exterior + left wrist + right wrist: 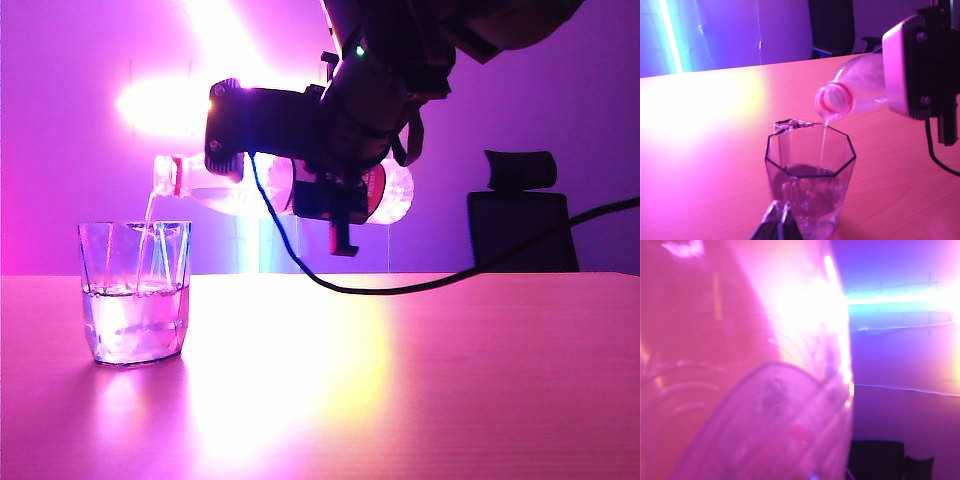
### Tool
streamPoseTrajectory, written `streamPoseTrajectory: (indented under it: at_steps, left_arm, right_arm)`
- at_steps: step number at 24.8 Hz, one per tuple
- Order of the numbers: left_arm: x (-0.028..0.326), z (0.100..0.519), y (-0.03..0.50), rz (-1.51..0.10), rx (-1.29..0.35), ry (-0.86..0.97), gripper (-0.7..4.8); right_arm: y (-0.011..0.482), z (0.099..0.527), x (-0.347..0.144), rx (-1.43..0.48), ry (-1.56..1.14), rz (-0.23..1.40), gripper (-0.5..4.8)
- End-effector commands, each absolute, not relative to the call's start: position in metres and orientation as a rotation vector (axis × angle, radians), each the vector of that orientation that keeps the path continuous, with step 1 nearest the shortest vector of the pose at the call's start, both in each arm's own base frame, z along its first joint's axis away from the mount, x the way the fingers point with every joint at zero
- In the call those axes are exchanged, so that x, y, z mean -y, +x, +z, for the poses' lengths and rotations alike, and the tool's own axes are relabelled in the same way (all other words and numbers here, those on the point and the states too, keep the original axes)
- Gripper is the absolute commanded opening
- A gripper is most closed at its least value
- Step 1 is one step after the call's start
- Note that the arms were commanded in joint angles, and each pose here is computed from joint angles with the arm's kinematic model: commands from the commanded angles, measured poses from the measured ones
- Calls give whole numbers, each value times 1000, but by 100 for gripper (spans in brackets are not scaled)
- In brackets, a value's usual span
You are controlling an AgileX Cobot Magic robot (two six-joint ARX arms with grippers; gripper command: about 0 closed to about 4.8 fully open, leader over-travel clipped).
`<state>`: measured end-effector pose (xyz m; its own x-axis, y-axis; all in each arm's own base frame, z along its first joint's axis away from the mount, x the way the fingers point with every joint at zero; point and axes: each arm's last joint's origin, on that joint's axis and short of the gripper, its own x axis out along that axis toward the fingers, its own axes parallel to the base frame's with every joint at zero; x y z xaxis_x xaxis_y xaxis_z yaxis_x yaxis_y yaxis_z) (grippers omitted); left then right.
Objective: Pick up the mineral water bottle on the table and pour water into the mug until it's half full.
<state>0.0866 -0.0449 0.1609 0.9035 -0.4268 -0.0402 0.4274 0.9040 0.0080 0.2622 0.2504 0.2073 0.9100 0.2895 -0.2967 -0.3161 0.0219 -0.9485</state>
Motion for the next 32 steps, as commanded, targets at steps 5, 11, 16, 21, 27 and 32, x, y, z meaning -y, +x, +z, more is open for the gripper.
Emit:
streamPoseTrajectory:
  at_steps: [5,11,16,21,27,32]
  left_arm:
    - [45,163,87,-445,-24,10,-2]
    - [45,163,87,-445,-24,10,-2]
    - [45,163,87,-445,-24,10,-2]
    - [45,163,87,-445,-24,10,-2]
    - [45,163,87,-445,-24,10,-2]
    - [45,163,87,-445,-24,10,-2]
  right_arm:
    - [263,215,-250,-48,-1271,426,197]
    - [259,221,-251,-86,-1000,410,198]
    - [253,241,-245,-120,-561,434,198]
    - [252,252,-228,-170,-210,459,198]
    - [247,230,-200,-195,-82,471,198]
    - [235,196,-158,-208,28,395,199]
